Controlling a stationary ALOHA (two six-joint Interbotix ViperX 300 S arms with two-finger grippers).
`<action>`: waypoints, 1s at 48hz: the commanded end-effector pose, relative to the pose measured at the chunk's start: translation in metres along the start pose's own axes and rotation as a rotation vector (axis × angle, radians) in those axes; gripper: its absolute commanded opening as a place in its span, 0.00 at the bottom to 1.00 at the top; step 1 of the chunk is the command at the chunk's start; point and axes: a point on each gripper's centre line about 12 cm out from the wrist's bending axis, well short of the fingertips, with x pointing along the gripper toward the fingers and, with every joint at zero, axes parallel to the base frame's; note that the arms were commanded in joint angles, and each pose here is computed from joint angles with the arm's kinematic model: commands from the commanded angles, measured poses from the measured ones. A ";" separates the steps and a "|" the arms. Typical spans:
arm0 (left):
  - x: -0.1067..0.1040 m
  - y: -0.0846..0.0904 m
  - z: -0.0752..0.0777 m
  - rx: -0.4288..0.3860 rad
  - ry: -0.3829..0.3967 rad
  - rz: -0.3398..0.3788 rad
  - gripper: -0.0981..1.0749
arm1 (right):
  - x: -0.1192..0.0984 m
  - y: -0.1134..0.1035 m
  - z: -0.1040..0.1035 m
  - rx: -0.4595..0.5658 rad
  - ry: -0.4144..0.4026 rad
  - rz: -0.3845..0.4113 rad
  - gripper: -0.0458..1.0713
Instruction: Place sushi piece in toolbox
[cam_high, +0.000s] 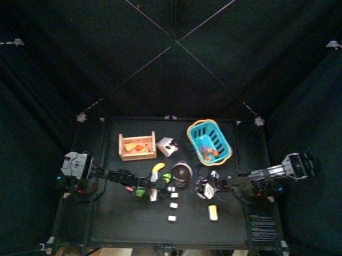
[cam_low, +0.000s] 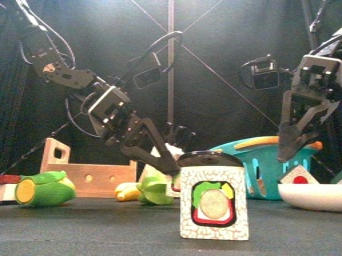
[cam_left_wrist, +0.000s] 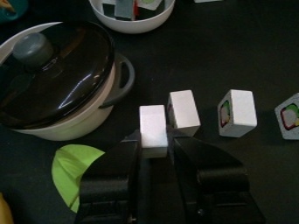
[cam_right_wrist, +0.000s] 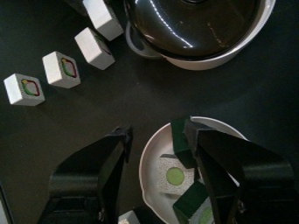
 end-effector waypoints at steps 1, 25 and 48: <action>-0.007 0.001 0.015 -0.004 -0.052 0.004 0.53 | -0.003 0.004 0.004 0.004 -0.016 0.016 0.81; -0.071 0.008 0.033 -0.028 -0.158 0.014 0.53 | -0.003 0.004 0.005 0.003 -0.017 0.017 0.81; -0.156 0.078 0.052 -0.290 -0.358 0.235 0.53 | 0.001 0.002 0.001 0.000 0.000 0.004 0.81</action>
